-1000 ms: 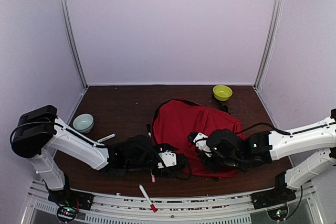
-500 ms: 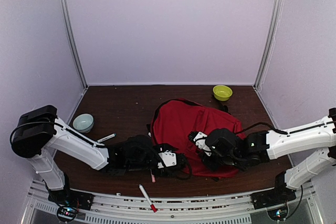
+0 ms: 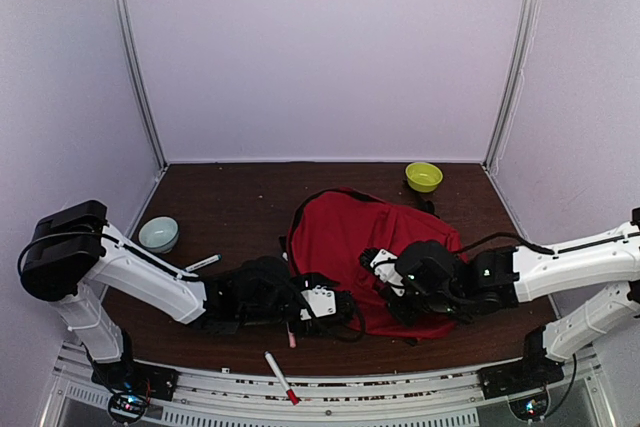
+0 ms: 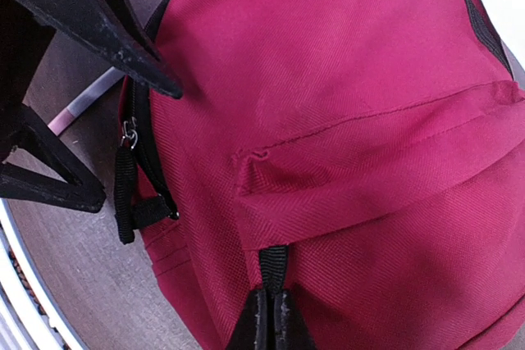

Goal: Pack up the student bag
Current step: Grab the lower front pocket of the student bag, then hold the student bag at the center of the board.

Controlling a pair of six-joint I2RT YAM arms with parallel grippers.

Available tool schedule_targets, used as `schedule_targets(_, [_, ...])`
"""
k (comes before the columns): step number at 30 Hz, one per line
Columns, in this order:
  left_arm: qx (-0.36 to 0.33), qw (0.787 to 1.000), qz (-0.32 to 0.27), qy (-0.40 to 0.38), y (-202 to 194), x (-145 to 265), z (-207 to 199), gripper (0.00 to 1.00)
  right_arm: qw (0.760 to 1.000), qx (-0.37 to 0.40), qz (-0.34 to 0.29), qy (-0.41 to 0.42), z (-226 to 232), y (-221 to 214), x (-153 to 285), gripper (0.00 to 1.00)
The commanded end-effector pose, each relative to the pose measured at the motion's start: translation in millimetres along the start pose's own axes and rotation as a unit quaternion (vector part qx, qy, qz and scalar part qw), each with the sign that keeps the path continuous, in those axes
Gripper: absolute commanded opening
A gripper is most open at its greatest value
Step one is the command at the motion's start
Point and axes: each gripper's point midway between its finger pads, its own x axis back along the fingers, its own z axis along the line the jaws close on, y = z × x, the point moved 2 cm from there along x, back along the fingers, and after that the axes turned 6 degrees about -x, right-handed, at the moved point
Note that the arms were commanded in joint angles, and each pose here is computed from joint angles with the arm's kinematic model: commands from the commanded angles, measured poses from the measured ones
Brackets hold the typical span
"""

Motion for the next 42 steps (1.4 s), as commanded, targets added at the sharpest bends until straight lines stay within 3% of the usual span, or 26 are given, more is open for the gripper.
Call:
schedule_targets(1, [0.009,0.999,-0.023,0.021,9.5,5.1,12.5,0.68,0.999,-0.026,-0.028,0.021,1.0,17.5,16.5,0.00])
schedule_targets(21, [0.021,0.999,-0.020,0.025,10.1,5.7,14.9,0.64,0.995,-0.084,-0.040,-0.031,-41.5,21.1,21.3,0.00])
schedule_targets(31, [0.021,0.999,-0.005,0.027,7.1,0.1,16.4,0.53,0.996,-0.081,-0.048,0.001,-34.2,29.2,21.1,0.00])
schedule_targets(37, [0.033,0.999,-0.023,0.012,28.0,-1.8,23.9,0.61,0.992,-0.080,-0.054,0.075,-12.7,37.8,27.7,0.00])
schedule_targets(42, [0.097,0.993,-0.064,0.017,57.1,-0.9,41.2,0.69,0.990,-0.076,-0.053,0.108,-3.3,45.4,35.5,0.00])
